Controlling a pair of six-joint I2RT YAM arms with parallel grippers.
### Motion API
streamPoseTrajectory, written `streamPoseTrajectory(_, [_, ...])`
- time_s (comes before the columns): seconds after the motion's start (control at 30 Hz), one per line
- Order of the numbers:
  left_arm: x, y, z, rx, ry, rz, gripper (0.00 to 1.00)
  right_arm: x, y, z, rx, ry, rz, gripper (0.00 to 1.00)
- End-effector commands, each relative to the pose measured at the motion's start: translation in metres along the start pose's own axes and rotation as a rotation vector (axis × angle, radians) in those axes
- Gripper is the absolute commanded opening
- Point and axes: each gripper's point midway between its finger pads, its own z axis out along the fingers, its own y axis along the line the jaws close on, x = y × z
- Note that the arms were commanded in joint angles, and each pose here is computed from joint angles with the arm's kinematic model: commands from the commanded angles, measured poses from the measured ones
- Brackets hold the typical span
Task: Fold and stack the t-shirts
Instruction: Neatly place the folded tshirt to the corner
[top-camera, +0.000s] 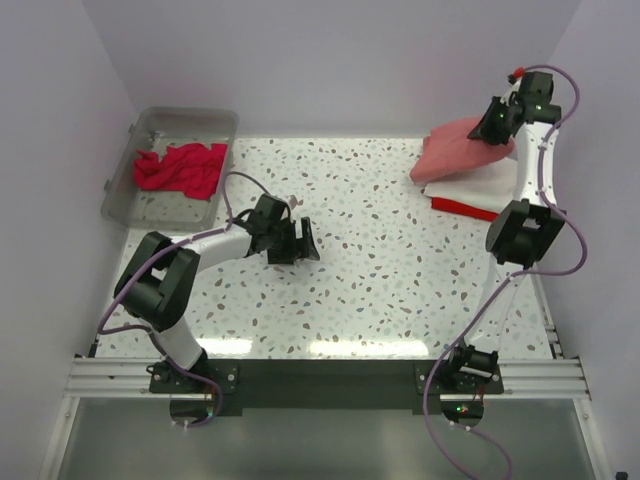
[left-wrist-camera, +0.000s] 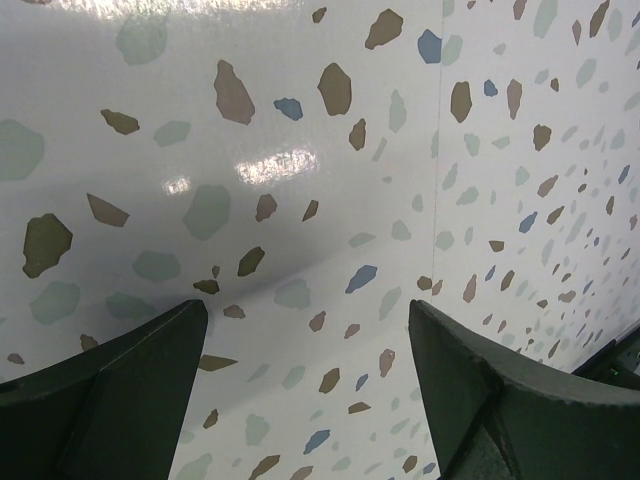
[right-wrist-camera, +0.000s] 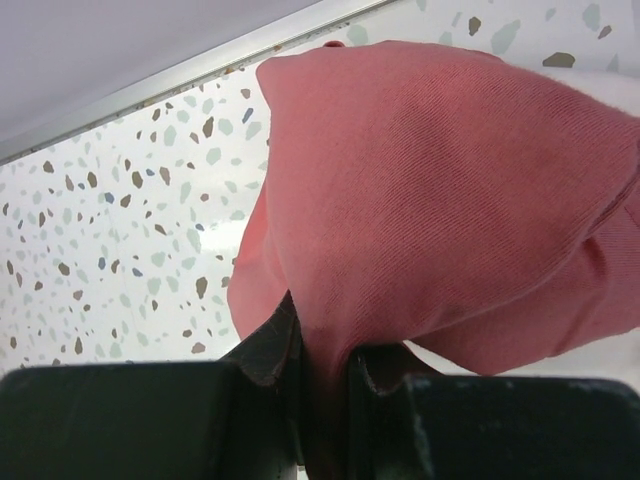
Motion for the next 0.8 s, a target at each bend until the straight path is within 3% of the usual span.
streamPoseTrajectory(0.0, [0.056, 0.051, 0.000, -0.189, 0.174, -0.064, 0.88, -0.035, 0.010, -0.017, -0.059, -0.113, -0.033, 0.00])
streamPoseTrajectory(0.5, [0.058, 0.052, -0.004, -0.202, 0.180, -0.065, 0.88, -0.051, -0.033, -0.026, 0.031, -0.164, -0.019, 0.00])
streamPoseTrajectory(0.53, [0.057, 0.051, -0.005, -0.199, 0.173, -0.063, 0.89, -0.052, -0.035, -0.027, 0.044, -0.167, -0.017, 0.05])
streamPoseTrajectory(0.57, [0.055, 0.050, -0.006, -0.199, 0.169, -0.060, 0.89, -0.052, -0.038, -0.029, 0.056, -0.169, -0.014, 0.20])
streamPoseTrajectory(0.6, [0.053, 0.049, -0.007, -0.198, 0.164, -0.055, 0.90, -0.053, -0.041, -0.032, 0.076, -0.173, -0.011, 0.72])
streamPoseTrajectory(0.63, [0.048, 0.047, -0.009, -0.197, 0.149, -0.048, 0.91, -0.053, -0.041, -0.034, 0.083, -0.174, -0.018, 0.95])
streamPoseTrajectory(0.77, [0.033, 0.039, -0.014, -0.191, 0.112, -0.027, 0.92, -0.052, -0.050, -0.057, 0.158, -0.188, -0.055, 0.99])
